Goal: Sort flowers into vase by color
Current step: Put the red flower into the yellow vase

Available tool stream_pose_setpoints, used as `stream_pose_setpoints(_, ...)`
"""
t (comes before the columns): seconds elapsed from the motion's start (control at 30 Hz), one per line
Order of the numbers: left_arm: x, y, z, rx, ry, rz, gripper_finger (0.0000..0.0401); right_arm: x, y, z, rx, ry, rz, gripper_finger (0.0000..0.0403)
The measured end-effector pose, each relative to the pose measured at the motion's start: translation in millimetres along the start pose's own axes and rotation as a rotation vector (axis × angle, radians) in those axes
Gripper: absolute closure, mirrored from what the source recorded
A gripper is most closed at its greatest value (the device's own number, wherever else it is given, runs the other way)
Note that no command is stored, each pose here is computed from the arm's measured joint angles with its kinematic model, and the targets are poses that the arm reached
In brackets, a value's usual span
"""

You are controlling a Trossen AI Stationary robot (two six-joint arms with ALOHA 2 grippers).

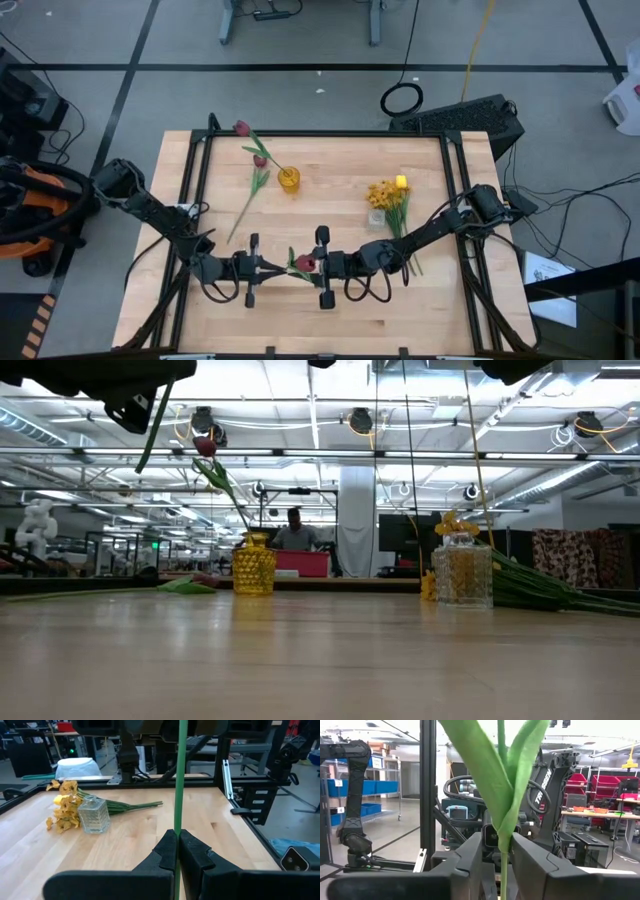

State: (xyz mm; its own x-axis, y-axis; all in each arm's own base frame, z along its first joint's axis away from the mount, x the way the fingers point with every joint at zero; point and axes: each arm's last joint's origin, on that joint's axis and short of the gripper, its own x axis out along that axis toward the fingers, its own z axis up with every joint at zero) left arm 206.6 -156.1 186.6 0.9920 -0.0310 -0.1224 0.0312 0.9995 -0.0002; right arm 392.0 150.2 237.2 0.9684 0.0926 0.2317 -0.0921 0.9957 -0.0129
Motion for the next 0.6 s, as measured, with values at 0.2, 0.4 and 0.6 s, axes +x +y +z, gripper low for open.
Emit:
stream_pose_setpoints(0.2, 1.5, 1.5, 0.3, -0.002, 0.001, -0.011, 0.0390, 0.0, 0.0, -0.2, -0.001, 0.002, 0.000, 0.0356)
stream_pose_setpoints(0.4, 1.5, 1.4, 1.6, -0.011, -0.011, -0.012, 0.0390, 0.1, 0.0, -0.6, -0.009, 0.006, 0.000, 0.0397)
stream_pose_setpoints(0.6, -1.5, -0.8, 2.1, 0.006, -0.022, 0.038, 0.0342, 0.1, -0.6, -1.3, -0.039, 0.016, -0.025, 0.0393)
